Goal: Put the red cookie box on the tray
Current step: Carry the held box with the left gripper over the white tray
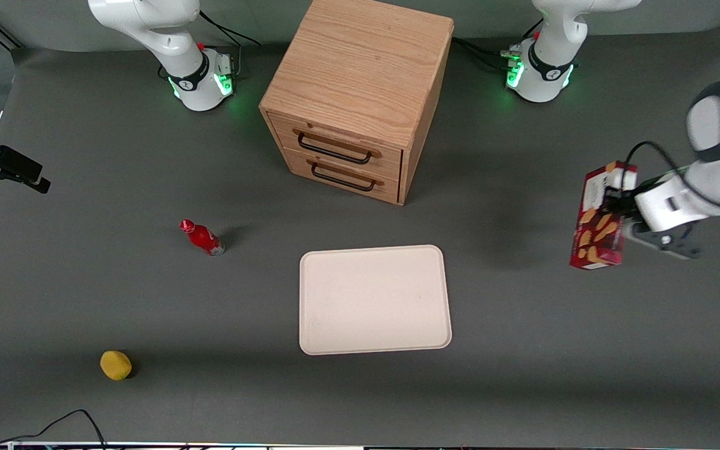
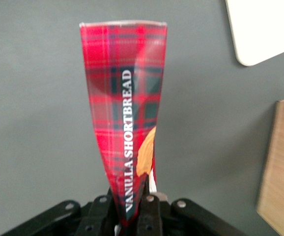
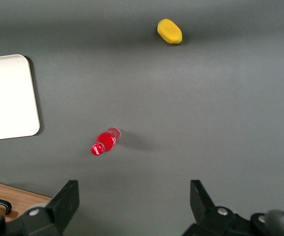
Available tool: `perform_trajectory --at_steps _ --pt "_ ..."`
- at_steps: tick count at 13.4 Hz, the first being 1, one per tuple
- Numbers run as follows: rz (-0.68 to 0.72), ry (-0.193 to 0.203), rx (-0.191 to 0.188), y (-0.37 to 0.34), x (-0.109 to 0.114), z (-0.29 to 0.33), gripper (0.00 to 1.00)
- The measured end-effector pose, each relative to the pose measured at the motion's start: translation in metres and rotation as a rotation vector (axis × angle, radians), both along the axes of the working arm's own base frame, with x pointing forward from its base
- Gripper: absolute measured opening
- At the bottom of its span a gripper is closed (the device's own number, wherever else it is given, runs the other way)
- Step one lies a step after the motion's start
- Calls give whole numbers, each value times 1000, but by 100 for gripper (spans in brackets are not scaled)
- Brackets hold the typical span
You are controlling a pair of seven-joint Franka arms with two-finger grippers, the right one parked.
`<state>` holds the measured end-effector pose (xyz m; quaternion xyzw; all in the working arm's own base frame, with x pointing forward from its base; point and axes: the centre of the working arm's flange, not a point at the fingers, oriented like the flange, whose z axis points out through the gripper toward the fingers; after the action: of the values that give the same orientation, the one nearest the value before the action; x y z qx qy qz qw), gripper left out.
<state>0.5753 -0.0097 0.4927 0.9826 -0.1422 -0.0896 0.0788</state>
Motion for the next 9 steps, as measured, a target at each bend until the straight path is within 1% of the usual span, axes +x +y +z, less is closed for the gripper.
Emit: perform_trajectory --at_steps 2,4,5,7,8,9 --pt "93 -9 20 -5 1 64 17" --pt "180 -18 36 -34 2 89 17" --pt "213 -8 43 -60 3 88 17" --pt "249 39 57 -124 5 67 17" --pt "266 47 55 -155 8 55 17" --pt "289 46 43 -183 14 41 17"
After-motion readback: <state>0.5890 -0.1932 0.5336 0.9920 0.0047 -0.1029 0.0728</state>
